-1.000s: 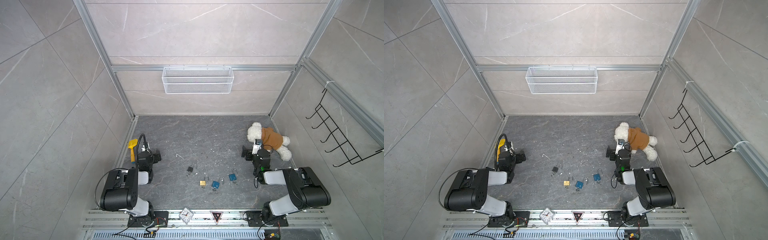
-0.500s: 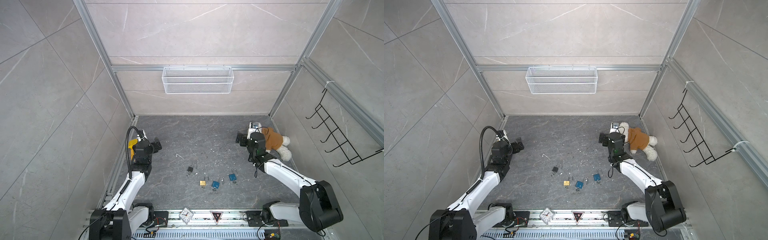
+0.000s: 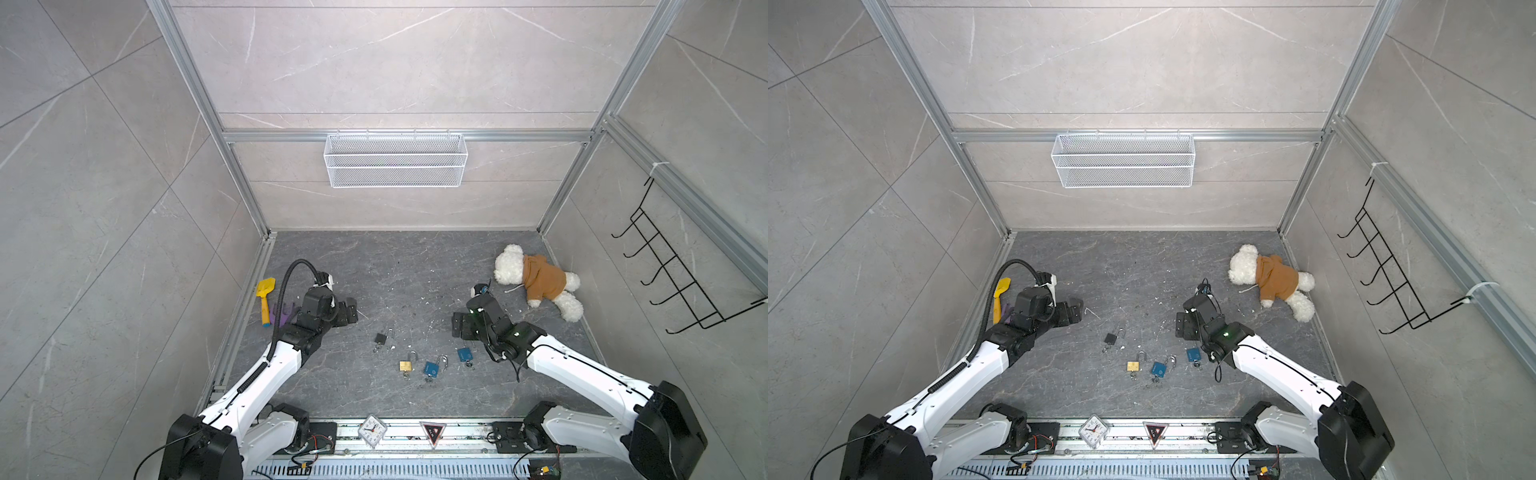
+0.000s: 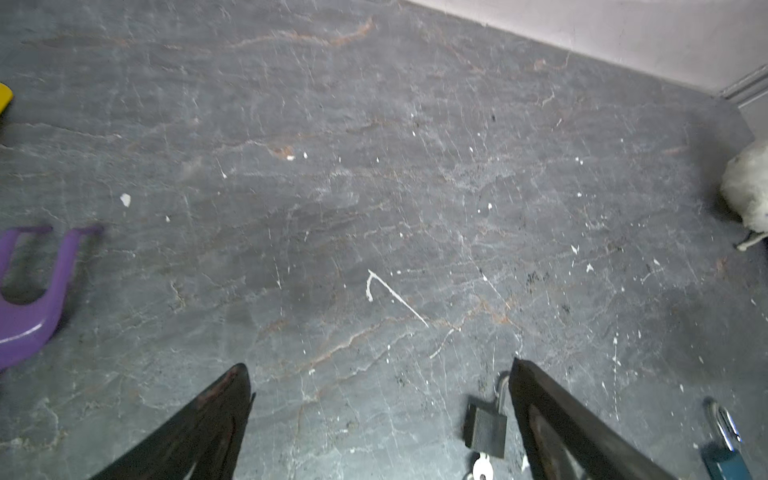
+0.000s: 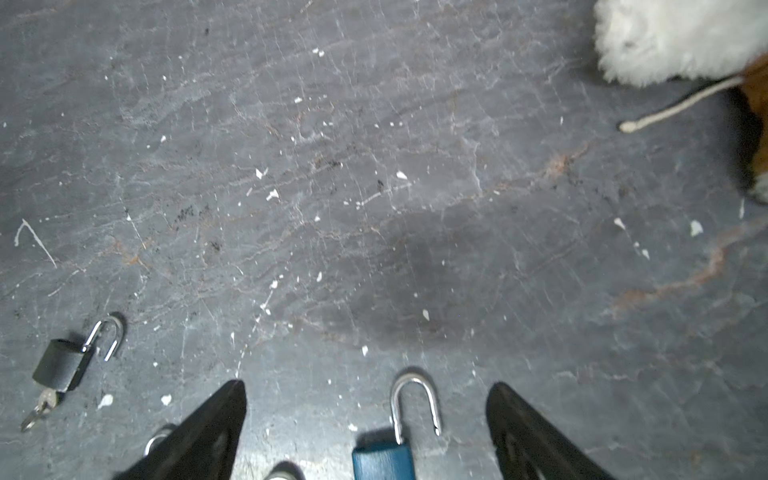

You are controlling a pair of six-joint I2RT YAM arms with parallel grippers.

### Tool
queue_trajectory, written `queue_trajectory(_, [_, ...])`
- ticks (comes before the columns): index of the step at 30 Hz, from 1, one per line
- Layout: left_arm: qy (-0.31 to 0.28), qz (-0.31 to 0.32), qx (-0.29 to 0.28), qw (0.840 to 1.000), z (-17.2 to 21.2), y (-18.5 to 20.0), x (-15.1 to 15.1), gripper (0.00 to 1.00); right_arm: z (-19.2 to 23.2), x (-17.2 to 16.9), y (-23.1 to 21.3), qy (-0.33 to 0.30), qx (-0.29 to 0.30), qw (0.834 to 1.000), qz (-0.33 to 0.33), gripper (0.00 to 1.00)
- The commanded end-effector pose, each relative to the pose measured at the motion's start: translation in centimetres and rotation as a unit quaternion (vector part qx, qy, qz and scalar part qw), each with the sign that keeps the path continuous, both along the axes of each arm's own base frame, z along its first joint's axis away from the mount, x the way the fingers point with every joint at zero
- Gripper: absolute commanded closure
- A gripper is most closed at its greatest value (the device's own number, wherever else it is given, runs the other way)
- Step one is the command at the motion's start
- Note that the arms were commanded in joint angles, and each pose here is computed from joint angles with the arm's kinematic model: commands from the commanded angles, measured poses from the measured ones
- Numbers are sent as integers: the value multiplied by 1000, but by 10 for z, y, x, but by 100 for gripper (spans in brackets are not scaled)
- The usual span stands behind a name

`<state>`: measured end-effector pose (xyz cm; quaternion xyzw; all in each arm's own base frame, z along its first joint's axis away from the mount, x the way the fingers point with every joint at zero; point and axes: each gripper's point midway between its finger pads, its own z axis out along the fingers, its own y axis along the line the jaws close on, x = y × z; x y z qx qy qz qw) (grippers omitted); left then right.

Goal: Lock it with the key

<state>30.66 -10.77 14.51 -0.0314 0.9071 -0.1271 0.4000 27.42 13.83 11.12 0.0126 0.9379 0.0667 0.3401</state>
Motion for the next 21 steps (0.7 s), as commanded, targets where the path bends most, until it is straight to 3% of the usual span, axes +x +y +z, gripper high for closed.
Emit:
queue_trajectory(1, [27,8,-4,1000,-4,0,-13,5,-23,-24,-7,57,-1,998,-12,8])
queue_trajectory(15, [110,23,40,993,-41,-13,-32,8,-46,-56,1,121,2,993,2,12])
queue_trajectory(21, [107,20,47,993,-49,-14,-41,5,-56,-68,2,148,-1,989,5,16])
